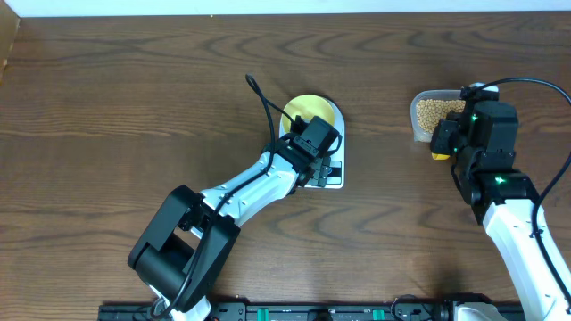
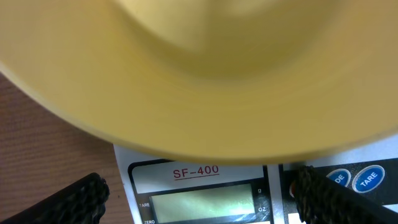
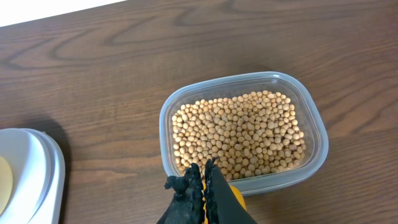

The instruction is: Scoop item into bowl and weigh 50g on scale

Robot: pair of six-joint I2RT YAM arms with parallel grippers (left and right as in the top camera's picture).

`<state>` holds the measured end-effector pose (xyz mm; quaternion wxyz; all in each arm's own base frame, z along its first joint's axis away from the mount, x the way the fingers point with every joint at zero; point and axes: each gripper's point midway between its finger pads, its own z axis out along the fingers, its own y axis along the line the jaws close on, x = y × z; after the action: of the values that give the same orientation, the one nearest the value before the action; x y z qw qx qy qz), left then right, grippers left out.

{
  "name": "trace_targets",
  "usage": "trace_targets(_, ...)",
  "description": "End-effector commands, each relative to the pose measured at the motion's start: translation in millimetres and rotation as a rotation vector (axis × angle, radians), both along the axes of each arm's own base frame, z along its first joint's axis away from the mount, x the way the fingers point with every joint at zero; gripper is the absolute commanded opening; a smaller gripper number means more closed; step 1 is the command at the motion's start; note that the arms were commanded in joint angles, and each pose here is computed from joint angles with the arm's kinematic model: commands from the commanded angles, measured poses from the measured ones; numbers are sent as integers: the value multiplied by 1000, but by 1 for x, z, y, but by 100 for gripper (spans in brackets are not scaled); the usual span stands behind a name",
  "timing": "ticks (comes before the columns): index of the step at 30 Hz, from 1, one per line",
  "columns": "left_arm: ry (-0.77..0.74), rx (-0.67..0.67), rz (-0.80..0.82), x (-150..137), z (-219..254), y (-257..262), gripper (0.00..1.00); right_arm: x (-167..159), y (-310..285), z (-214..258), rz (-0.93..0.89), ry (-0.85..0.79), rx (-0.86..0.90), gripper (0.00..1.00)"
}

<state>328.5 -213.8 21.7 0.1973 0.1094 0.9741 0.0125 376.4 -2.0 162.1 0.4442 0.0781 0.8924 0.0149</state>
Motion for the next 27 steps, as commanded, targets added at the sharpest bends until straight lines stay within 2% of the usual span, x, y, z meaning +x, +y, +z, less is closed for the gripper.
trace_targets(1, 33, 9, 8, -8, -12, 4, 98, 3, -5, 5, -9, -13, -20, 1)
trace_targets(16, 50, 23, 8, -9, -19, 5, 97, 4, -5, 6, -9, -17, -20, 1)
trace_targets(27, -5, -21, 8, -4, 6, 1, 97, 4, -5, 6, -9, -16, -20, 1)
